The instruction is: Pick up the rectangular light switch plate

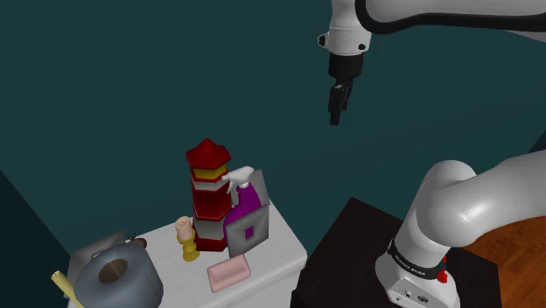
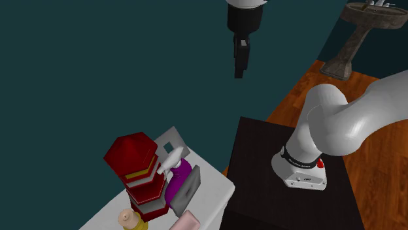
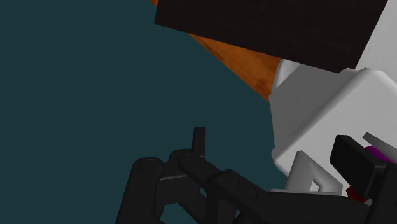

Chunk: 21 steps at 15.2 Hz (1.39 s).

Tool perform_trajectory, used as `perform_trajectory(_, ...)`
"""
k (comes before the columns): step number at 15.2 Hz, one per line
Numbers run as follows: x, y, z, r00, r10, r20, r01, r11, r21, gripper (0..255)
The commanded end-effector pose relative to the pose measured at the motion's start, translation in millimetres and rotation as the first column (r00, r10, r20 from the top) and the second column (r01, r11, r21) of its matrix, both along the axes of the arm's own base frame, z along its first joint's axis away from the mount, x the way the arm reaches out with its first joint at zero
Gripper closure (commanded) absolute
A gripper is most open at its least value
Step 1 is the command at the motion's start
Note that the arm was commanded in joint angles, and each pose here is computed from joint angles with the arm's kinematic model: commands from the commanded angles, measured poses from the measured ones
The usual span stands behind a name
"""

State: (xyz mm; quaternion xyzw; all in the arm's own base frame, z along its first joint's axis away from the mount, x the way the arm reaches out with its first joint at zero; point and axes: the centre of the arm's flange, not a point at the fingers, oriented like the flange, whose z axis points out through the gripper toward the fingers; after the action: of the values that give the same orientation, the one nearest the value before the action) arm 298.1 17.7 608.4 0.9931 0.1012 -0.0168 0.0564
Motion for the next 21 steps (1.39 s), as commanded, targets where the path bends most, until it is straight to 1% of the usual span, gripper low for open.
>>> perform_trajectory(1, 0, 0, 0, 1.000, 0.000, 0.000, 0.000, 1.000, 0.000, 0)
perform_trajectory(3, 13, 20, -13, 0.997, 0.071, -0.012, -0.071, 0.997, -0.002, 0)
perform_trajectory(6, 29, 51, -33, 0.984, 0.178, -0.029, -0.178, 0.984, -0.003, 0)
perform_trajectory(8, 38, 73, -47, 0.968, 0.247, -0.041, -0.248, 0.969, -0.002, 0)
perform_trajectory(11, 48, 106, -68, 0.935, 0.349, -0.058, -0.350, 0.937, 0.000, 0)
perform_trajectory(13, 52, 129, -82, 0.907, 0.415, -0.069, -0.416, 0.909, 0.002, 0)
perform_trajectory(16, 55, 164, -103, 0.856, 0.509, -0.086, -0.511, 0.860, 0.007, 0)
perform_trajectory(18, 55, 187, -117, 0.817, 0.569, -0.097, -0.571, 0.821, 0.012, 0)
perform_trajectory(21, 51, 221, -138, 0.749, 0.653, -0.112, -0.655, 0.755, 0.020, 0)
